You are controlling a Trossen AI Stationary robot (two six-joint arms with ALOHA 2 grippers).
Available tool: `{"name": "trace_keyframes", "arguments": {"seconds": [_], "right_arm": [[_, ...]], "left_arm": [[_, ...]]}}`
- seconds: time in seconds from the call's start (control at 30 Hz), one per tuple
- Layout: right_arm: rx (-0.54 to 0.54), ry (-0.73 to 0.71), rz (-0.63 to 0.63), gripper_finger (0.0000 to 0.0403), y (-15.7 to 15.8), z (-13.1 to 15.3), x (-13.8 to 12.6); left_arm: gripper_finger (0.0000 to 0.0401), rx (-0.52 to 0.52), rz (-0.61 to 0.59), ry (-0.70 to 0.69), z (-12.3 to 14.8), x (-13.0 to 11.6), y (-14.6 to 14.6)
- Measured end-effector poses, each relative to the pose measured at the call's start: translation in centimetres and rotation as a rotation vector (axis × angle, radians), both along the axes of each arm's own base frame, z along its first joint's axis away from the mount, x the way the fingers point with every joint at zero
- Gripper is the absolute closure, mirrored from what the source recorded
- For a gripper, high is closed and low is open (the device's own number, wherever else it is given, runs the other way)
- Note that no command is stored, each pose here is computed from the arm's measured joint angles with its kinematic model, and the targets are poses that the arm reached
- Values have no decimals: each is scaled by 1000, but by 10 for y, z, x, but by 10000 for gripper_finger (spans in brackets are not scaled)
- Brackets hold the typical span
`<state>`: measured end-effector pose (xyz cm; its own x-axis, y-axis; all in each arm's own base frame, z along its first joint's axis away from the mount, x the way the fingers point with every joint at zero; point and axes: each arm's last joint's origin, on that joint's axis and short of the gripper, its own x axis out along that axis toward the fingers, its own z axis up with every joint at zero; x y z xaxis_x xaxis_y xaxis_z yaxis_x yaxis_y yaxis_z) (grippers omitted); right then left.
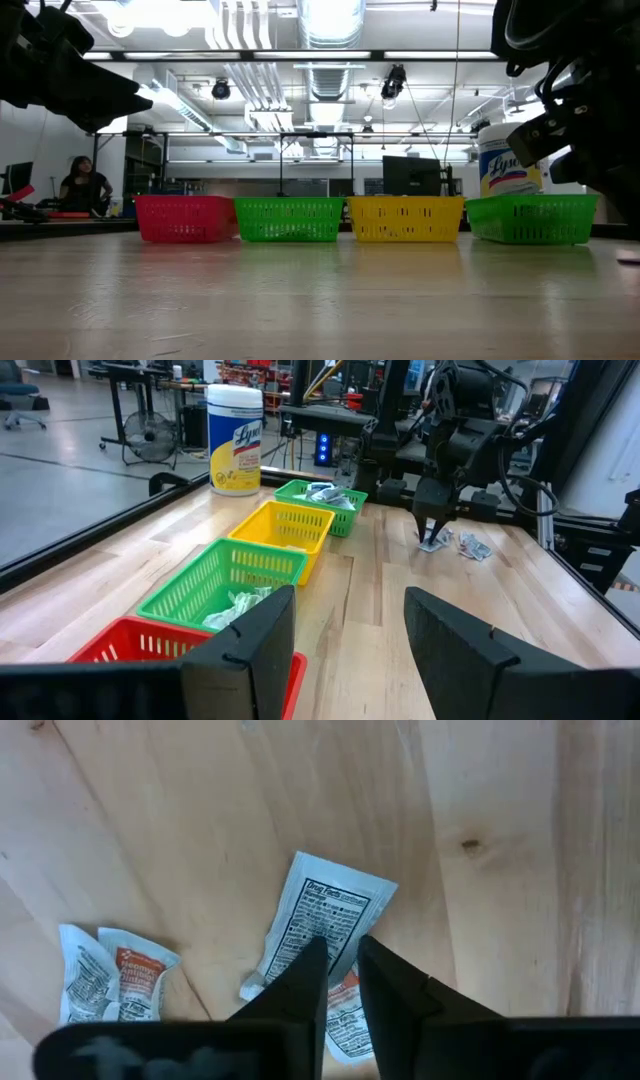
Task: Pick & Place First Aid Supplies
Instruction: Put the orange ointment pack into the yellow bin
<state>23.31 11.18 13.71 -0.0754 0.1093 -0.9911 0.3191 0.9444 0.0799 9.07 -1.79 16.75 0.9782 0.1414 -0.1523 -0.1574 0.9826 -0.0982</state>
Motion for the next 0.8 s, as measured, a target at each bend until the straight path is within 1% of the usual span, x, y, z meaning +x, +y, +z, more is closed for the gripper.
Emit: {"name": "trace_keyframes", "arguments": {"seconds": [0.17,0.5,0.8], "right_arm": [[-2,-1,0,368,0,1,1],[20,-49,5,391,6,12,12],[31,-74,45,394,8,18,16]], "left_arm": [[213,0,0,0,0,0,0],[213,0,0,0,0,0,0],[213,0,0,0,0,0,0]]}}
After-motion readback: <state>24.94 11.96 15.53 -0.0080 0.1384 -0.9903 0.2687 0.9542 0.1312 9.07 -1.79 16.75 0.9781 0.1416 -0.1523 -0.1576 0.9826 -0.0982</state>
